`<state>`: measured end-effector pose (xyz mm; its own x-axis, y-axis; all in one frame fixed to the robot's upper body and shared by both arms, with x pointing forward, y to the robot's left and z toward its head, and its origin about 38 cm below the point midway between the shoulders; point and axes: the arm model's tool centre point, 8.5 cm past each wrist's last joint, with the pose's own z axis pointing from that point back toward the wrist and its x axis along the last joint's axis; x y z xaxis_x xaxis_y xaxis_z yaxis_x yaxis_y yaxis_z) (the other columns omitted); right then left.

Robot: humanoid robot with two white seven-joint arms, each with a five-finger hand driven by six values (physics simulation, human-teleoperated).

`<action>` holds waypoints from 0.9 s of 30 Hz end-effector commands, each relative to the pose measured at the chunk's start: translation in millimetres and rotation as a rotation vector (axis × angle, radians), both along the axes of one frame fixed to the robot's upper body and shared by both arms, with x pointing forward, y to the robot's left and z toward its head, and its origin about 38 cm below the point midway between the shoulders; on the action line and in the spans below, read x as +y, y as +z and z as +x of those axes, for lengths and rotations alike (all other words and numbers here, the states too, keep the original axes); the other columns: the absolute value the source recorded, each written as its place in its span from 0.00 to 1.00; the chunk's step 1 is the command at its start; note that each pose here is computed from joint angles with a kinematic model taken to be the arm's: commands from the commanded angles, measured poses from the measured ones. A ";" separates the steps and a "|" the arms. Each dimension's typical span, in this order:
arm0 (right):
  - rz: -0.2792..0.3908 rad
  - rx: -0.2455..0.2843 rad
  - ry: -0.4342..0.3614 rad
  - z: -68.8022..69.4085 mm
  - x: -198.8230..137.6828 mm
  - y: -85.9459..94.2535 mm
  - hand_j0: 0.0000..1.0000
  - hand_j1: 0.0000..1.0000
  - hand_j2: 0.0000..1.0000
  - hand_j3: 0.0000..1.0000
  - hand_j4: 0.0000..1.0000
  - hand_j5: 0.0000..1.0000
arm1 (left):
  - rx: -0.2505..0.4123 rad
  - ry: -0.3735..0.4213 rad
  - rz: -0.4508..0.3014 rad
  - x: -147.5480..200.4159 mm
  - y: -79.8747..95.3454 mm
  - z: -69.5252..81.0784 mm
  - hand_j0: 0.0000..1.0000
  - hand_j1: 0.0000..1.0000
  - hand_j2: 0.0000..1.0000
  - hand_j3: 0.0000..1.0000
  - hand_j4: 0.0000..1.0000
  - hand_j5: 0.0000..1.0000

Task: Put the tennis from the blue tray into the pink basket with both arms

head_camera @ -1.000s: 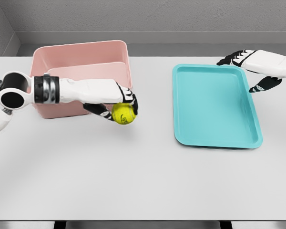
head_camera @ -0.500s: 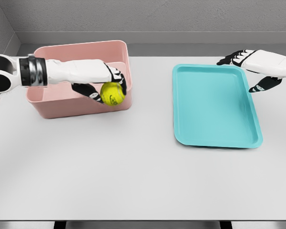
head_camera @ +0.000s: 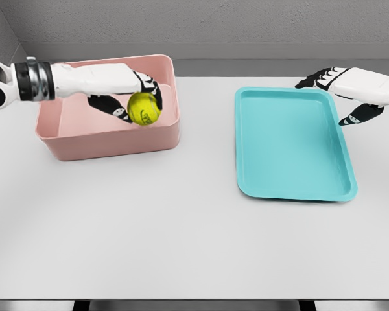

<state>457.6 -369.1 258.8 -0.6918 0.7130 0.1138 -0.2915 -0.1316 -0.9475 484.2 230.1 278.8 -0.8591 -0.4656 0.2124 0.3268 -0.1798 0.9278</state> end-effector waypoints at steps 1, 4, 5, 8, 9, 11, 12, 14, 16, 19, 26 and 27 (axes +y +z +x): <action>0.006 0.000 -0.003 0.0 -0.6 1.0 1.00 1.00 1.00 1.00 1.00 1.00 | 0.020 0.023 -0.010 2.8 -5.4 6.5 0.48 0.48 0.48 0.48 0.48 0.48; 0.006 0.000 -0.003 0.0 -0.6 1.0 1.00 1.00 1.00 1.00 1.00 1.00 | 0.036 0.046 -0.013 4.9 -10.8 12.8 0.48 0.48 0.48 0.48 0.48 0.48; 0.006 0.000 -0.003 0.0 -0.6 1.0 1.00 1.00 1.00 1.00 1.00 1.00 | 0.041 0.054 -0.013 6.6 -12.7 14.5 0.48 0.48 0.48 0.48 0.48 0.48; 0.006 0.000 -0.003 0.0 -0.6 1.0 1.00 1.00 1.00 1.00 1.00 1.00 | 0.051 0.079 -0.016 7.3 -13.9 23.6 0.48 0.48 0.48 0.48 0.48 0.48; 0.006 0.000 -0.003 0.0 -0.6 1.0 1.00 1.00 1.00 1.00 1.00 1.00 | 0.056 0.089 -0.015 9.4 -16.1 25.4 0.48 0.48 0.48 0.48 0.48 0.48; 0.006 0.000 -0.003 0.0 -0.6 1.0 1.00 1.00 1.00 1.00 1.00 1.00 | 0.069 0.109 -0.014 12.8 -21.0 29.3 0.48 0.48 0.48 0.48 0.48 0.48; 0.006 0.000 -0.003 0.0 -0.6 1.0 1.00 1.00 1.00 1.00 1.00 1.00 | 0.073 0.116 -0.015 14.0 -22.0 30.7 0.48 0.48 0.48 0.48 0.48 0.48; 0.006 0.000 -0.003 0.0 -0.6 1.0 1.00 1.00 1.00 1.00 1.00 1.00 | 0.082 0.137 -0.015 17.9 -24.2 35.4 0.48 0.48 0.48 0.48 0.48 0.48; 0.007 0.000 -0.002 0.2 0.0 0.7 1.00 1.00 1.00 1.00 1.00 1.00 | 0.094 0.155 -0.018 18.3 -27.8 40.6 0.48 0.48 0.48 0.48 0.48 0.48; 0.007 0.000 -0.002 0.2 0.0 0.7 1.00 1.00 1.00 1.00 1.00 1.00 | 0.103 0.198 -0.022 25.7 -27.2 50.4 0.48 0.48 0.48 0.48 0.48 0.48; 0.008 0.000 -0.001 0.4 0.7 0.5 1.00 1.00 1.00 1.00 1.00 1.00 | 0.104 0.224 -0.027 25.9 -29.6 56.6 0.96 0.96 0.96 0.96 0.96 0.96; 0.008 0.000 -0.001 0.4 0.7 0.5 1.00 1.00 1.00 1.00 1.00 1.00 | 0.100 0.227 -0.031 26.7 -29.0 56.8 0.98 0.98 0.98 0.98 0.98 0.98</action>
